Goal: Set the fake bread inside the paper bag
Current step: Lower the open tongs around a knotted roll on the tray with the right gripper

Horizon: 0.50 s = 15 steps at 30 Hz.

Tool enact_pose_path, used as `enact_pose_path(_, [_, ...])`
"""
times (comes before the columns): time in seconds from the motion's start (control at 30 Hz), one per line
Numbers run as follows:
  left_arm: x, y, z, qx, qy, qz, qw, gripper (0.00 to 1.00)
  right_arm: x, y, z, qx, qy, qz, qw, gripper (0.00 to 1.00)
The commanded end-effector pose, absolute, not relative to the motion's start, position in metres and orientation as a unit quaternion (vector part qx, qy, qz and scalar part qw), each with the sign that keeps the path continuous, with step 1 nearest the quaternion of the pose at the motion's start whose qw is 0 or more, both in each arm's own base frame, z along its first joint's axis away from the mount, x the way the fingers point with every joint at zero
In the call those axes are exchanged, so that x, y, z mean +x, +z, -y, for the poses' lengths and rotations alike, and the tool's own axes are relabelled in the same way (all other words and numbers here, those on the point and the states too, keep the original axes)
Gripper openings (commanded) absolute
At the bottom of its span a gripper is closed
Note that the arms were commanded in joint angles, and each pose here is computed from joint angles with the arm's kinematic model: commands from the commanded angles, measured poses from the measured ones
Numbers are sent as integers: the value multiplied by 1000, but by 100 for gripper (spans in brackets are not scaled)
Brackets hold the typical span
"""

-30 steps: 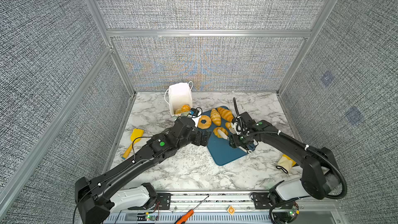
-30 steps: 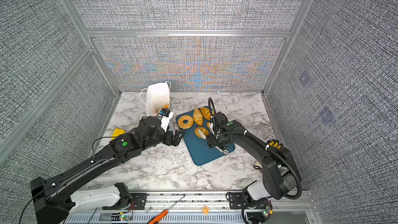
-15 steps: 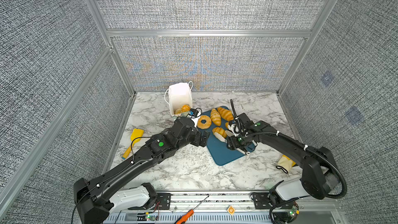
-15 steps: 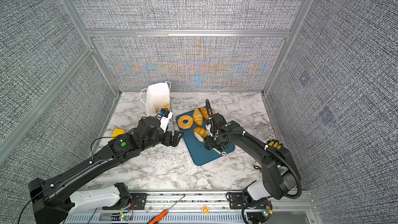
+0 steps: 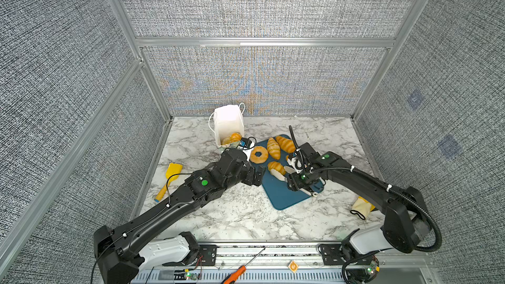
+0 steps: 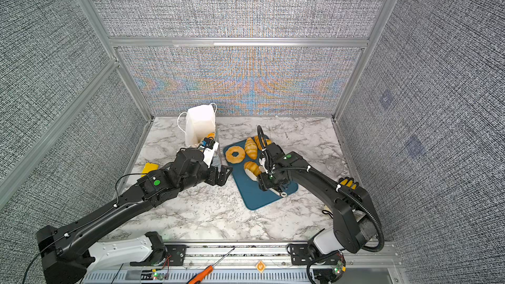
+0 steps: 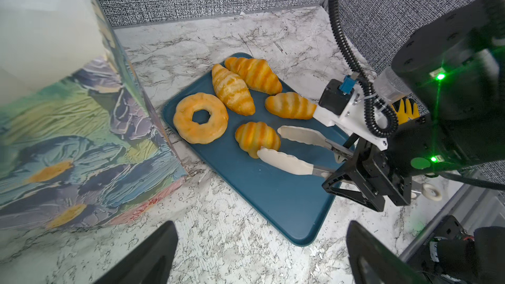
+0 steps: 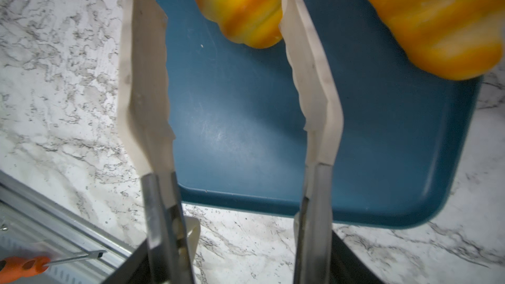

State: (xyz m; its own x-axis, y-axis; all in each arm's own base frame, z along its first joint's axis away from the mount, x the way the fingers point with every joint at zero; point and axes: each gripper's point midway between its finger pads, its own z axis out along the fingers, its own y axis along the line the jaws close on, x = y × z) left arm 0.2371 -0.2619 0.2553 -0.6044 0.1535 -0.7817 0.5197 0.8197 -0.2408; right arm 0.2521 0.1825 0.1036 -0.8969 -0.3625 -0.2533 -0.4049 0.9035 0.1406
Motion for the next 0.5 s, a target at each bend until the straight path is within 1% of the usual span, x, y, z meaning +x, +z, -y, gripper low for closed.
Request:
enact_pose_path(0.0, [239, 260, 264, 195, -231, -863, 405, 98, 253, 104, -170, -202, 60, -971, 114, 72])
enact_pose_path(0.23, [239, 260, 263, 197, -228, -863, 405, 98, 256, 100, -174, -236, 48, -964, 114, 76])
enact_pose_path(0.47, [239, 262, 263, 194, -230, -863, 405, 98, 260, 89, -182, -267, 36, -958, 101, 76])
